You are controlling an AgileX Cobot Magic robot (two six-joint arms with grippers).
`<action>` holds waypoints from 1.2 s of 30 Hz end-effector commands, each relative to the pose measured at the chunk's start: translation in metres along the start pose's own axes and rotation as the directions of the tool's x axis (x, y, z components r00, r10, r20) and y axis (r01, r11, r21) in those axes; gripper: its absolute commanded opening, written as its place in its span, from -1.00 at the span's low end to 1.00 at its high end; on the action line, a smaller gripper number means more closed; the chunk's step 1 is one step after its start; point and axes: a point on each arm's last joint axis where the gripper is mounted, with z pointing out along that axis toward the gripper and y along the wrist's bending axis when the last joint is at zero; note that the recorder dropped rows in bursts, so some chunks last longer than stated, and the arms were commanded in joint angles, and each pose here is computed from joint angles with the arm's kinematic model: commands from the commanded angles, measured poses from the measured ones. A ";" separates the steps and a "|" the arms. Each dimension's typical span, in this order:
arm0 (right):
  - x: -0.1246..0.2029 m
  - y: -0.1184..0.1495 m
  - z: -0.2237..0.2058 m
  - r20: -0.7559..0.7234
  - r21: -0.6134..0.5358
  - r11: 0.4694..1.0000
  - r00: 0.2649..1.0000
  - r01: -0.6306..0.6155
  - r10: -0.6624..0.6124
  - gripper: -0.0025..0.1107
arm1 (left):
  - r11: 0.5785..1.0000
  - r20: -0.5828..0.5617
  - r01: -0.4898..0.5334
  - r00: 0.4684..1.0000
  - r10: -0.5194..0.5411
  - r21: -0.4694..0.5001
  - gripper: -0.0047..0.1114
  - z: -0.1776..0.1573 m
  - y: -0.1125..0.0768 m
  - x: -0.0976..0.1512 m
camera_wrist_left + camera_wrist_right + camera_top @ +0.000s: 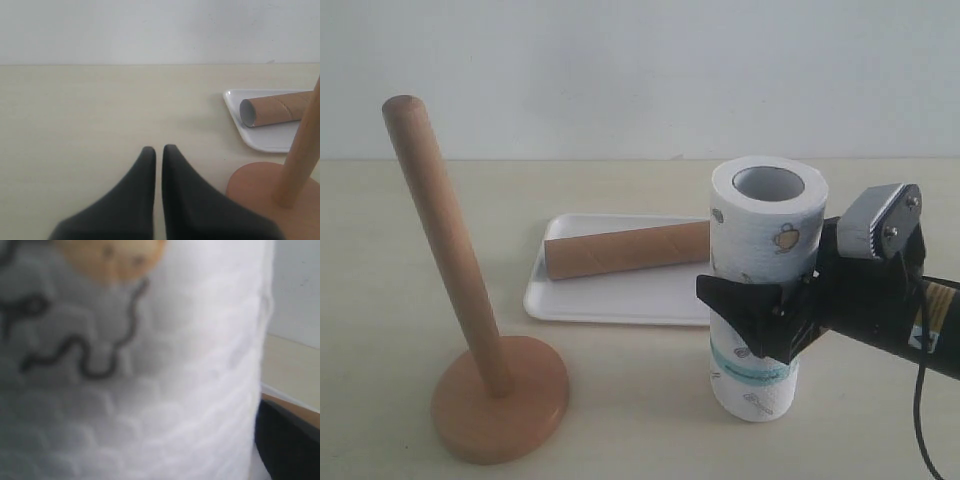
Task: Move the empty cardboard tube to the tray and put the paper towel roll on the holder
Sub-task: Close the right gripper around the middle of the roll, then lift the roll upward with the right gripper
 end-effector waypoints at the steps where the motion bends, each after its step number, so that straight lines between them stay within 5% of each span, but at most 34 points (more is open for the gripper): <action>1: -0.002 -0.002 0.001 0.019 0.017 1.000 1.000 -0.022 0.021 0.88 | 1.000 0.001 -0.006 1.000 0.006 -0.004 -0.85 0.000 0.000 0.001; 5: -0.002 -0.002 0.001 0.020 0.020 0.999 0.999 -0.027 0.027 0.68 | 1.000 0.001 -0.006 1.000 0.006 -0.004 -0.85 0.000 0.000 0.001; 14: -0.001 0.001 0.001 0.007 -0.014 0.995 0.996 -0.094 0.094 -0.90 | 1.000 0.001 -0.006 1.000 0.006 -0.004 -0.85 0.000 0.000 0.001; 15: -0.001 0.001 0.001 0.007 -0.014 0.994 0.994 -0.108 0.109 -0.95 | 1.000 0.001 -0.006 1.000 0.006 -0.004 -0.85 0.000 0.000 0.001; 29: -0.001 0.011 -0.001 -0.030 -0.109 0.989 0.995 -0.098 0.095 -0.96 | 1.000 0.001 -0.006 1.000 0.006 -0.004 -0.85 0.000 0.000 0.001; 36: -0.031 0.023 -0.010 0.035 -0.165 0.984 0.996 -0.074 0.080 -0.96 | 1.000 0.001 -0.006 1.000 0.006 -0.004 -0.85 0.000 0.000 0.001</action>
